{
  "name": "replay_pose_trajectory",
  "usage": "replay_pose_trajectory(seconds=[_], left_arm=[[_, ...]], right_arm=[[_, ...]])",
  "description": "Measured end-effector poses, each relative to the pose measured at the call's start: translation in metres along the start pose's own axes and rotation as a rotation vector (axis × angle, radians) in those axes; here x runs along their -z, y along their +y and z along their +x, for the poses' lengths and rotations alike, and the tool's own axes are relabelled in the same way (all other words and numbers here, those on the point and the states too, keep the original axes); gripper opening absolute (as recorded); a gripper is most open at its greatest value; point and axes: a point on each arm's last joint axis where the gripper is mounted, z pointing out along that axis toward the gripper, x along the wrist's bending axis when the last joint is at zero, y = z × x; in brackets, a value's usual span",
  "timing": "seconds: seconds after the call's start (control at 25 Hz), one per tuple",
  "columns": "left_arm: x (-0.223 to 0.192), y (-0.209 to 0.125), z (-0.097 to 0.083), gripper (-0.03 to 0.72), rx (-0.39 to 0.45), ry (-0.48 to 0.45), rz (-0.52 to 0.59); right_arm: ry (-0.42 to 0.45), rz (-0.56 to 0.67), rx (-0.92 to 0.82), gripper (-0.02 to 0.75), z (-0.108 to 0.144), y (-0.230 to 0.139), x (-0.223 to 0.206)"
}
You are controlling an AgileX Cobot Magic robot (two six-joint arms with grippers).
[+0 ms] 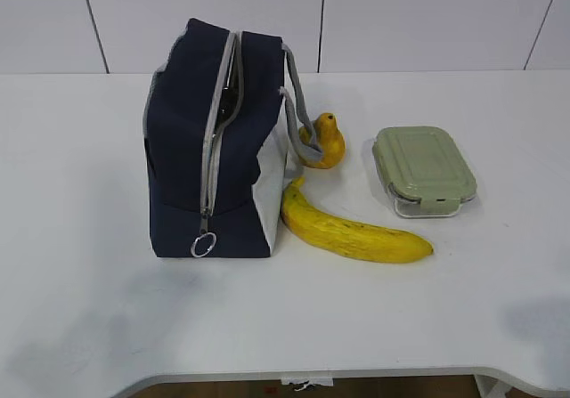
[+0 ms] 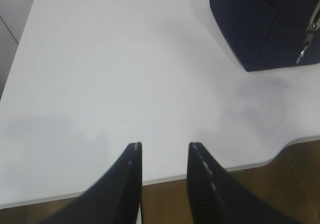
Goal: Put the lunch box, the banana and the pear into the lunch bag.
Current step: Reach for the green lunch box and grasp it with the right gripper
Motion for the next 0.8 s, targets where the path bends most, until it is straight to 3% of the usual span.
replay_pose_trajectory(seconds=[0.8], left_arm=[[0.0000,0.0000,0.0000,0.239,0.000,0.000,0.000]], right_arm=[[-0.002,0.000,0.001,0.350,-0.0002,0.0000,0.0000]])
